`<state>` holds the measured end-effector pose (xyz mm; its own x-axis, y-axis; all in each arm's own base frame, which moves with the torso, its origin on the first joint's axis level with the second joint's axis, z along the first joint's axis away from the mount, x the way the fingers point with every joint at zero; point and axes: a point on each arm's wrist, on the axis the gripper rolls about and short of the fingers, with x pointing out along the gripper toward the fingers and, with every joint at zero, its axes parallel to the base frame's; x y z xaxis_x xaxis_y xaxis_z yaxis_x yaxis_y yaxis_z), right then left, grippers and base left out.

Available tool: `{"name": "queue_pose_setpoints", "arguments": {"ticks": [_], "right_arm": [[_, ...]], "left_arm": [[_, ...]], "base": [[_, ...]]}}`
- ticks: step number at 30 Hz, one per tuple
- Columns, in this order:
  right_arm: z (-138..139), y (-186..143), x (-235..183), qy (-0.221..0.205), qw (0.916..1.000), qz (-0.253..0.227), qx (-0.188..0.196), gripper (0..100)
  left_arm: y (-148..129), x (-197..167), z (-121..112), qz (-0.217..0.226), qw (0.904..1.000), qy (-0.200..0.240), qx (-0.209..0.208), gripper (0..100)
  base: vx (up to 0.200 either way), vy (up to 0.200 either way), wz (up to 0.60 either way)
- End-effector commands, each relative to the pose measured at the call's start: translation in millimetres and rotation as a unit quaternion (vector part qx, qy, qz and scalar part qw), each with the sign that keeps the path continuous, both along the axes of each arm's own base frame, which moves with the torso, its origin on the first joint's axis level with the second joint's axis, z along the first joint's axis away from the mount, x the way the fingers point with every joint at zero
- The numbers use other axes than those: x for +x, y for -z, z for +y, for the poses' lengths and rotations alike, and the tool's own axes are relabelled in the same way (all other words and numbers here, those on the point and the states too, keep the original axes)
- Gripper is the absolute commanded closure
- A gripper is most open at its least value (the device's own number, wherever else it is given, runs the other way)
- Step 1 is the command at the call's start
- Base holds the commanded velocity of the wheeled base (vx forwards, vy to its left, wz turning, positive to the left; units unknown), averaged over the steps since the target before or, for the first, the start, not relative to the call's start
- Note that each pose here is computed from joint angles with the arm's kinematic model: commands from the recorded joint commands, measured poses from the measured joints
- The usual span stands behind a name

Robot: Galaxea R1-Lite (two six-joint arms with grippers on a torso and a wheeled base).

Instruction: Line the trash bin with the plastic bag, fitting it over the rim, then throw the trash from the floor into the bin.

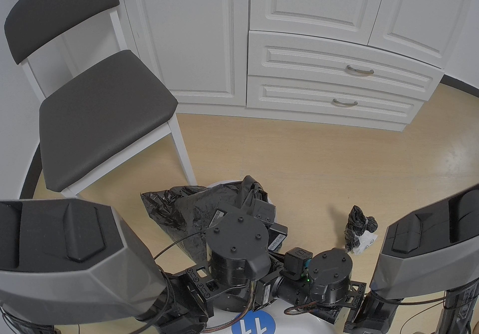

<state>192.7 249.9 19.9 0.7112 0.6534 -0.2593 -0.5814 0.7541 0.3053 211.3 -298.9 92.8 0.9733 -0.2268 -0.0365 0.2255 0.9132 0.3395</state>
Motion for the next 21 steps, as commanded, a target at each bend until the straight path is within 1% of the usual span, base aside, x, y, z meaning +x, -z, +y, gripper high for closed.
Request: {"name": "queue_pose_setpoints", "arguments": {"ticks": [1, 10, 13, 14, 21], "right_arm": [[1.6, 1.4, 0.6, 0.000, 1.0000, -0.003, 0.004, 0], [3.0, 0.2, 1.9, 0.003, 0.9999, -0.007, 0.007, 0], [3.0, 2.2, 2.1, 0.006, 0.9999, -0.008, 0.002, 0], [3.0, 2.2, 2.1, 0.007, 0.9999, -0.008, 0.002, 100], [4.4, 2.4, 2.6, 0.007, 0.9999, -0.008, 0.004, 100]], "left_arm": [[-0.2, -0.3, 0.1, 0.000, 1.0000, 0.000, 0.000, 100], [-1.9, -0.5, 0.5, -0.001, 1.0000, 0.000, -0.002, 100], [-1.9, -0.5, 0.5, -0.001, 1.0000, 0.000, -0.002, 100], [-1.9, -0.5, 0.5, -0.001, 1.0000, 0.000, -0.002, 100], [-1.5, -0.9, 0.0, -0.001, 1.0000, 0.001, -0.002, 100]], "base": [[0.000, 0.000, 0.00], [0.000, 0.000, 0.00], [0.000, 0.000, 0.00], [0.000, 0.000, 0.00], [0.000, 0.000, 0.00]]}}
